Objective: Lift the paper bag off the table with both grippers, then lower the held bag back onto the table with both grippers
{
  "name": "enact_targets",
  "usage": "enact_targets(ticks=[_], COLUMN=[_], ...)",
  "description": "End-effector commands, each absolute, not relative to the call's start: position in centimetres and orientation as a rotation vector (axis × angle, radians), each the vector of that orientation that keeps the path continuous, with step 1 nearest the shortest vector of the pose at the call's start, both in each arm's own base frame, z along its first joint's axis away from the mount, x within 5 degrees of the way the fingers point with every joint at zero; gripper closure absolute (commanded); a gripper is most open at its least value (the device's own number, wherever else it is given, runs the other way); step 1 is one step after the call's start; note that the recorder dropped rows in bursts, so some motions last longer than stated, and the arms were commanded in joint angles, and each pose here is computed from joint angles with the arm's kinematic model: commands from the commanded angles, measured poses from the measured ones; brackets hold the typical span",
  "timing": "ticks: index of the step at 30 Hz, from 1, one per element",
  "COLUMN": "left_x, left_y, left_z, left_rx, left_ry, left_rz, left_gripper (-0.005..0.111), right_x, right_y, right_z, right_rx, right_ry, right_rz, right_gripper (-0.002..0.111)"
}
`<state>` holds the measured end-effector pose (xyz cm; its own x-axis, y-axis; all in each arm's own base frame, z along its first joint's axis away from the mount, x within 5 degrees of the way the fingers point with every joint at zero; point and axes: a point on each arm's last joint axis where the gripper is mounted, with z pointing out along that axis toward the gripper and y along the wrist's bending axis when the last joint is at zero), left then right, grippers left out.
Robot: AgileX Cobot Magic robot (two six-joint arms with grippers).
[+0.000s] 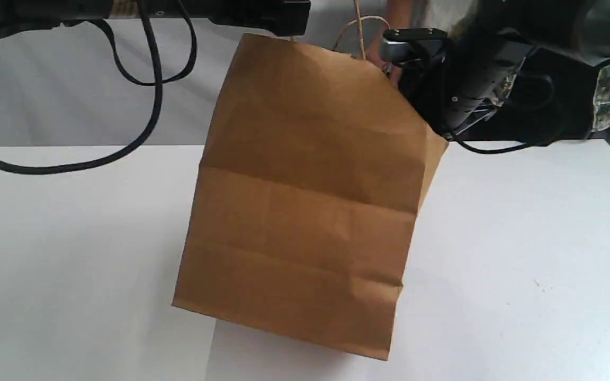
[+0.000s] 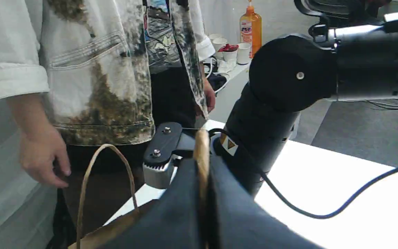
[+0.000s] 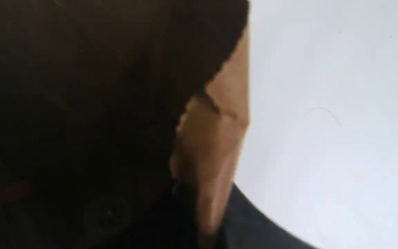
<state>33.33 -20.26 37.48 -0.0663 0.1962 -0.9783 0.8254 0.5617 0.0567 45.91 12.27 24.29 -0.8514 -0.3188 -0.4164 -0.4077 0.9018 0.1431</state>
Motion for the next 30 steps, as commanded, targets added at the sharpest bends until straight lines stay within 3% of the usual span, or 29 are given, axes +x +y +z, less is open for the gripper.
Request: enact_targets(ticks=[1, 13, 22, 30], left_x=[33.3, 32.6, 30.2, 28.5], left_y=[-20.4, -20.3, -19.1, -17.4], left_z=[37.7, 36.8, 37.6, 36.1], left_rx=[0.887, 0.974, 0.983, 0.990], left_ry=[1.575, 1.548, 1.523, 1.546], left_rz=[-0.650, -0.614, -0.577, -0.435], left_gripper=[0.107, 0.107, 0.107, 0.107], right_x=[46.1, 46.3, 45.9, 46.0], right_y=[12.1, 12.6, 13.2, 13.8], right_z=[24.9, 25.5, 28.4, 28.0], right_rx=[-0.569, -0.655, -0.636, -0.706], right_ry=[2.628, 2.538, 2.398, 2.304], right_rz=[0.285, 0.317, 0.418, 0.466], right_gripper=[0.108, 0.108, 0.108, 0.108])
